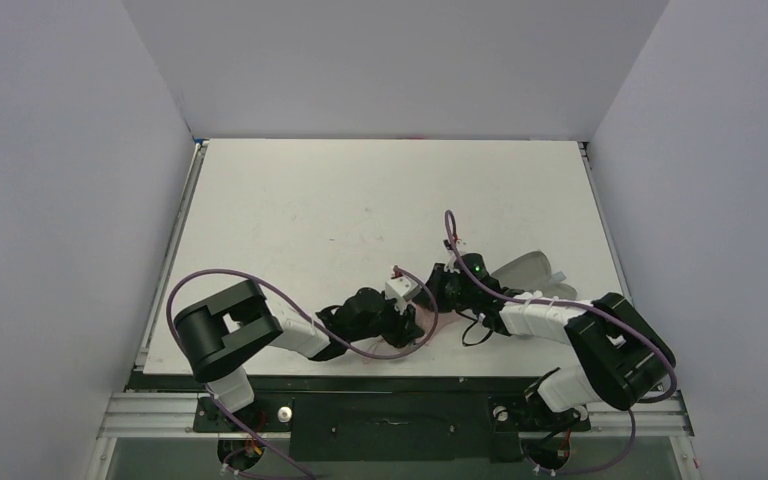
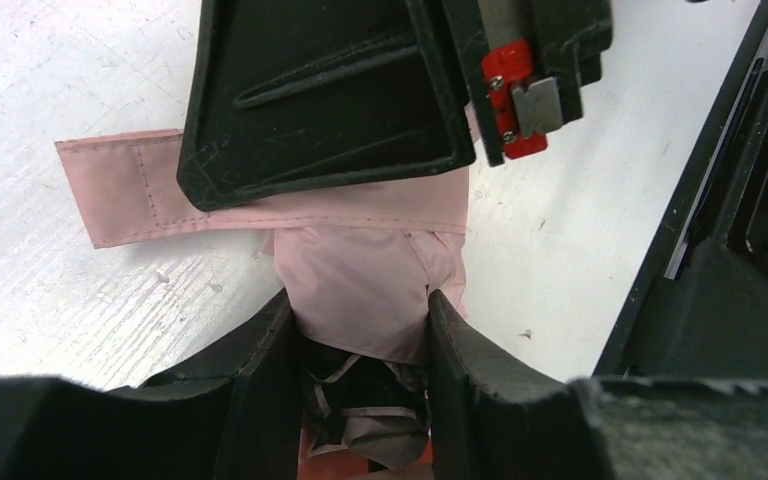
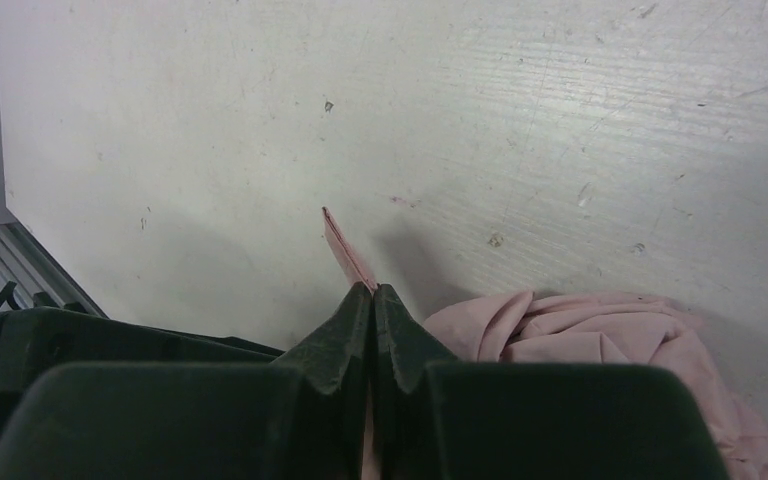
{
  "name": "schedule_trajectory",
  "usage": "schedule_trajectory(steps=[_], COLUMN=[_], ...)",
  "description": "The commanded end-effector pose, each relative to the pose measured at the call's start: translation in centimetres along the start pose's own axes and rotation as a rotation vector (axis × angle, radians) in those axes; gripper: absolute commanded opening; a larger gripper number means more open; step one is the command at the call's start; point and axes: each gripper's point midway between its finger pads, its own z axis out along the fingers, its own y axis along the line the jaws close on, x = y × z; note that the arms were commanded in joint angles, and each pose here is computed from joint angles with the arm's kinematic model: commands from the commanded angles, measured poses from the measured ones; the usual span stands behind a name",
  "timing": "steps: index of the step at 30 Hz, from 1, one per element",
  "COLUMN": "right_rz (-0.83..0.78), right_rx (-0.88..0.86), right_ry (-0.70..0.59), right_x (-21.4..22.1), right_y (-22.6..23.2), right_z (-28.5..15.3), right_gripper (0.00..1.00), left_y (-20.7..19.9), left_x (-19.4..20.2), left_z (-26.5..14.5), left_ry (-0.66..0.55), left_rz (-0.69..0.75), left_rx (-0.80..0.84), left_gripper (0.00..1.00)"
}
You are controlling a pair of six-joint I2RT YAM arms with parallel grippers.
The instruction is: Put away the umbrella
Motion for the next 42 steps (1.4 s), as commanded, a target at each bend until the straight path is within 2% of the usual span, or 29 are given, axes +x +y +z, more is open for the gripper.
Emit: schedule_trajectory(steps=[1, 9, 21, 26, 29, 35, 42], right_rz=[0.008, -0.026, -0.014, 0.001, 0.005, 0.008, 0.006], right_rx=[0.098, 0.028, -0.024, -0.006, 0.005, 0.065, 0.180], right_ry=[0.102, -0.017, -0.119, -0.127, -0.118, -0.046, 0.042], right_x=[2.4, -3.4, -8.1, -9.1, -9.2, -7.9, -5.5], right_y=[-1.8, 3.2, 6.5, 6.2, 5.8, 3.5, 0.0], right_z=[-1.4, -4.5, -5.5, -4.4, -3.6, -0.9, 0.0], right_gripper=[0.00, 0.00, 0.00, 0.00, 0.00, 0.00, 0.00], left_y=[0.7, -1.1, -4.0, -5.1, -4.5, -4.9, -3.8], left_x=[0.2, 1.5, 4.0, 4.0, 3.8, 3.4, 3.2], left_z=[0.0, -0.1, 0.5, 0.3, -0.1, -0.1, -1.0], left_ry=[-0.009, 0.046, 0.154, 0.147, 0.153, 0.155, 0.194], left_rz=[0.063, 0.196, 0.477, 0.590, 0.680, 0.811, 0.958], left_rx=[-0.030, -0.086, -0.196, -0.278, -0.390, -0.500, -0.650], left_gripper=[0.00, 0.00, 0.00, 0.00, 0.00, 0.00, 0.00])
